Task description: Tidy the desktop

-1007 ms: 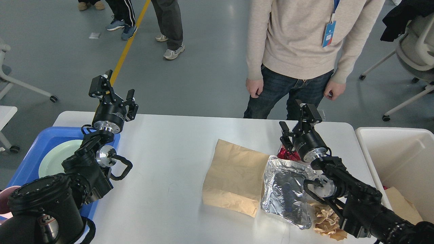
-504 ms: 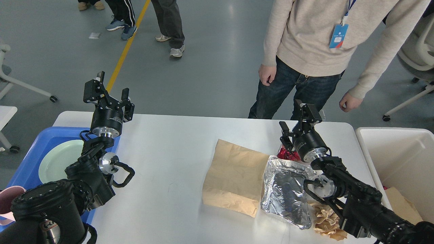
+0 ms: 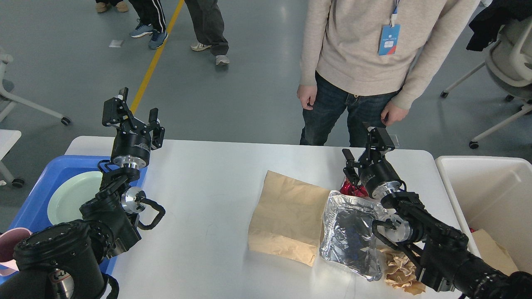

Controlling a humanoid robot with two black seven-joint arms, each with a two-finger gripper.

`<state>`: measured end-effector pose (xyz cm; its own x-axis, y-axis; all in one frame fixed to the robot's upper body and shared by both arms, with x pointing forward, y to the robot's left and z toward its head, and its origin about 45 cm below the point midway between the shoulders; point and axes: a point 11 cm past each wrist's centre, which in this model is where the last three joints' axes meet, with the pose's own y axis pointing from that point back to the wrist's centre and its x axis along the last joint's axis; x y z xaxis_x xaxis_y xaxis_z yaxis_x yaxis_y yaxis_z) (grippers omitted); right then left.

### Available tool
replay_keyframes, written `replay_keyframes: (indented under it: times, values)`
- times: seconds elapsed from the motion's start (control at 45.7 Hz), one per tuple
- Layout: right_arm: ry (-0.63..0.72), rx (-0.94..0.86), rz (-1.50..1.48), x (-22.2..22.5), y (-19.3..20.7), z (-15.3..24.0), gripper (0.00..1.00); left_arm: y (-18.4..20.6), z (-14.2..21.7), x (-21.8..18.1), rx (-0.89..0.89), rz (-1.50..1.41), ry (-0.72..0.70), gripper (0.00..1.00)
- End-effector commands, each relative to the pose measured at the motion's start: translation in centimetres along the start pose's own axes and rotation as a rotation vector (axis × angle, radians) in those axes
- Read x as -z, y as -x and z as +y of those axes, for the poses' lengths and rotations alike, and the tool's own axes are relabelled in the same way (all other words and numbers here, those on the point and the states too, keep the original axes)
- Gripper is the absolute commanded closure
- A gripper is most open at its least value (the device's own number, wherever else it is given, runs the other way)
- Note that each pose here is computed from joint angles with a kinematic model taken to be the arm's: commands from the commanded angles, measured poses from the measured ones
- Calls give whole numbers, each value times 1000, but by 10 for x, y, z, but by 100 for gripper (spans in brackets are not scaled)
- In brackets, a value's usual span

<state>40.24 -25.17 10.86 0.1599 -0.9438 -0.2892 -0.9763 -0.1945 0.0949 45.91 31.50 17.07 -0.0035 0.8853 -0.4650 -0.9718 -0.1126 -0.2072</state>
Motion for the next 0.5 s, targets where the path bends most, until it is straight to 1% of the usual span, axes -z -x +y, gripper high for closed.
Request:
replay_keyframes:
  times: [0.0,0.482]
  values:
    - [-2,0,0,0,0,0,0,0,0,0,2,0,-1,3]
    - [3,-4,15,3,-3,-2,0,0,0,0,0,0,0,3]
